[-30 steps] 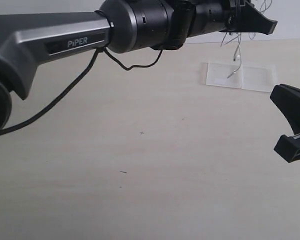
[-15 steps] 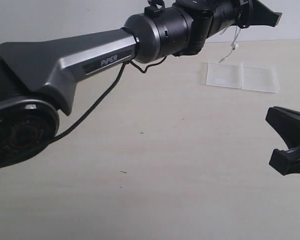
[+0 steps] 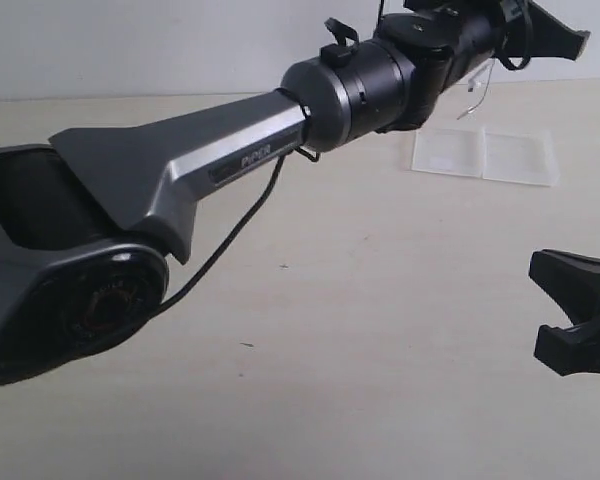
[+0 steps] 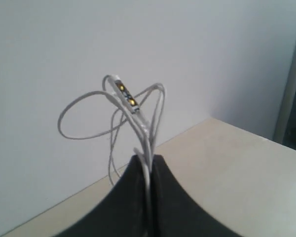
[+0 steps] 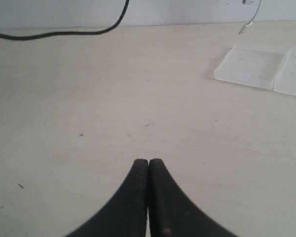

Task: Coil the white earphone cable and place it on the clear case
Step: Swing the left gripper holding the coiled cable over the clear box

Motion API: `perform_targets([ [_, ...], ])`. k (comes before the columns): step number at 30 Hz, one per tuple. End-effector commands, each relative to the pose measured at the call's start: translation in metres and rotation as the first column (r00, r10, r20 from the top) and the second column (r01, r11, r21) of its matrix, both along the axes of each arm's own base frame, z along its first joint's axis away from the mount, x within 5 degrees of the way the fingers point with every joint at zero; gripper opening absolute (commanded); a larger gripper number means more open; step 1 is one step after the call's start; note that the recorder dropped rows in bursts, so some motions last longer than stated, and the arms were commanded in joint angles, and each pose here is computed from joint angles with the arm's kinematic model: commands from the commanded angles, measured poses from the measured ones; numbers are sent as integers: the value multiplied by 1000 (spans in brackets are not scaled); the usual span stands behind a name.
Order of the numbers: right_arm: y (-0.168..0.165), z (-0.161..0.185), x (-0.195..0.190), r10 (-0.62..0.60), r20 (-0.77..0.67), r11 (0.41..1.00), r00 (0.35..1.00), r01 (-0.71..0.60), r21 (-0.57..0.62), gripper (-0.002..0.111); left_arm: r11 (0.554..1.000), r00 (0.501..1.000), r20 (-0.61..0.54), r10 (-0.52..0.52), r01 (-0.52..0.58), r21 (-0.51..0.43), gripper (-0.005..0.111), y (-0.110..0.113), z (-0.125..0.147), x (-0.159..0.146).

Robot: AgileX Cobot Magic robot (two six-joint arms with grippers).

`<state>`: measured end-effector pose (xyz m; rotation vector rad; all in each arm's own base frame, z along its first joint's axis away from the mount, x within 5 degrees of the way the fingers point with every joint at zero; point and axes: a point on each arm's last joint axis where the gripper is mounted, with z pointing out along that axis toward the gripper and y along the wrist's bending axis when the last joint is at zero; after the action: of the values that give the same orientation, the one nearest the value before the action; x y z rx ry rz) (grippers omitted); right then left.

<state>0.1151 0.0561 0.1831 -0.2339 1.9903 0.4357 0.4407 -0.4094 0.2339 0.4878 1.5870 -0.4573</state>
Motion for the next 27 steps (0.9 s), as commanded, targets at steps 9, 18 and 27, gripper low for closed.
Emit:
perform_targets([
  [9,0,-1,-1,3,1,1000,1000,-3,-7,0,990,997,-61,49,-57,-130,0,18,-8,20],
  [18,-1,-2,-2,3,-12,1000,1000,-4,-13,0,989,990,-134,31,-50,-142,0,42,-38,48],
  [27,-1,-5,-3,2,-49,1000,999,-3,-29,0,995,992,-106,74,-81,-60,0,37,-71,49],
])
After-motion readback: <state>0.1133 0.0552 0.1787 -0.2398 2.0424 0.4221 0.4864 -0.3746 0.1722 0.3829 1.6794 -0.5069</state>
